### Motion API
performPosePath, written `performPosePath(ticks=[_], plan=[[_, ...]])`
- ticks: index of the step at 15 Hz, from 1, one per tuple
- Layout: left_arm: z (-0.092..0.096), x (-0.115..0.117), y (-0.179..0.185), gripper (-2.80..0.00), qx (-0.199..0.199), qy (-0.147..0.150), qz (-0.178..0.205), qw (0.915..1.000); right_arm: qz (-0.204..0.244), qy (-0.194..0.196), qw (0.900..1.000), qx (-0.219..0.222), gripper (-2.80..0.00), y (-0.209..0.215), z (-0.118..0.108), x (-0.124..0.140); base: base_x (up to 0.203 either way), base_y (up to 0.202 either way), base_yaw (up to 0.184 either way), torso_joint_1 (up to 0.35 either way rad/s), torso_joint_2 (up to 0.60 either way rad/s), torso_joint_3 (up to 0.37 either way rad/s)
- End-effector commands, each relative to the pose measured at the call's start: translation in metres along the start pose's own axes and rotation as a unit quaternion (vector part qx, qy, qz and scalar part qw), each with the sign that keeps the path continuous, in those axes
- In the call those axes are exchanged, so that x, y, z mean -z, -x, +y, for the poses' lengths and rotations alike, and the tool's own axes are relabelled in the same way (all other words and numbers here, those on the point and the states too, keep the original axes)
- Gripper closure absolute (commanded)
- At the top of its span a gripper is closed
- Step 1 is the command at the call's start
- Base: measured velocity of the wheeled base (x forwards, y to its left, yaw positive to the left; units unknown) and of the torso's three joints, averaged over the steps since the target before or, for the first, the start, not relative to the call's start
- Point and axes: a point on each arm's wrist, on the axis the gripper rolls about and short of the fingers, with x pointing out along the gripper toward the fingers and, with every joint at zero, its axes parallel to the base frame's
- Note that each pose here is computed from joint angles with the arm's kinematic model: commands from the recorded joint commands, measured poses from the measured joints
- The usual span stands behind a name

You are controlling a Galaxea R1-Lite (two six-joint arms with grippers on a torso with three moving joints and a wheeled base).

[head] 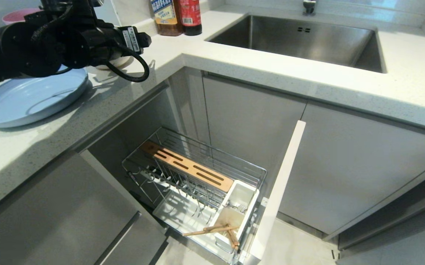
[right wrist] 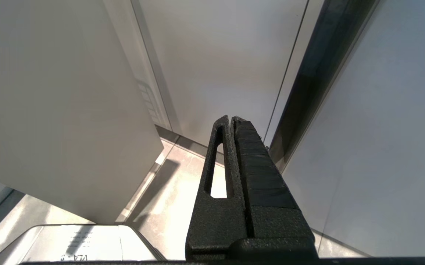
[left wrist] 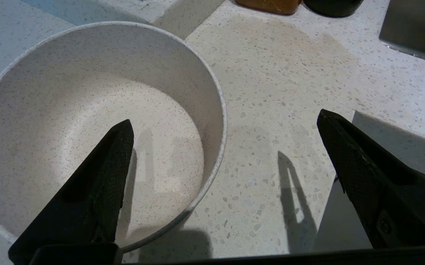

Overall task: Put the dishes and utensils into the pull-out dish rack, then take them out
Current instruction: Pick up the bowl and place it in the cupboard

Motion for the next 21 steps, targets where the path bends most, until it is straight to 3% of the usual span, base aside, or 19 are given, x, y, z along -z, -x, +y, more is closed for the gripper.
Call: performPosePath(ticks=[1, 19, 20, 21], plan=[[-0.0001, 0.0005, -0.0004, -2.8, -0.001, -0.001, 0.001, 1.0, 0.001, 0.0, 1.0, 0.0, 0.0, -0.0001, 0.0, 0.0004, 0.0, 0.0, 0.0, 0.0, 0.0, 0.0], [-0.0018, 0.0087, -0.0049, -2.8, -0.001, -0.02, 0.021, 0.9996, 0.001, 0.0, 1.0, 0.0, 0.0, -0.0001, 0.0, 0.0004, 0.0, 0.0, 0.0, 0.0, 0.0, 0.0], [-0.0018, 0.0082, -0.0049, 0.0, -0.001, -0.019, 0.019, 0.9996, 0.001, 0.0, 1.0, 0.0, 0.0, -0.0001, 0.0, 0.0004, 0.0, 0.0, 0.0, 0.0, 0.0, 0.0], [-0.0016, 0.0074, -0.0044, 0.0, -0.002, -0.018, 0.017, 0.9997, 0.001, 0.0, 1.0, 0.0, 0.0, -0.0001, 0.0, 0.0004, 0.0, 0.0, 0.0, 0.0, 0.0, 0.0]])
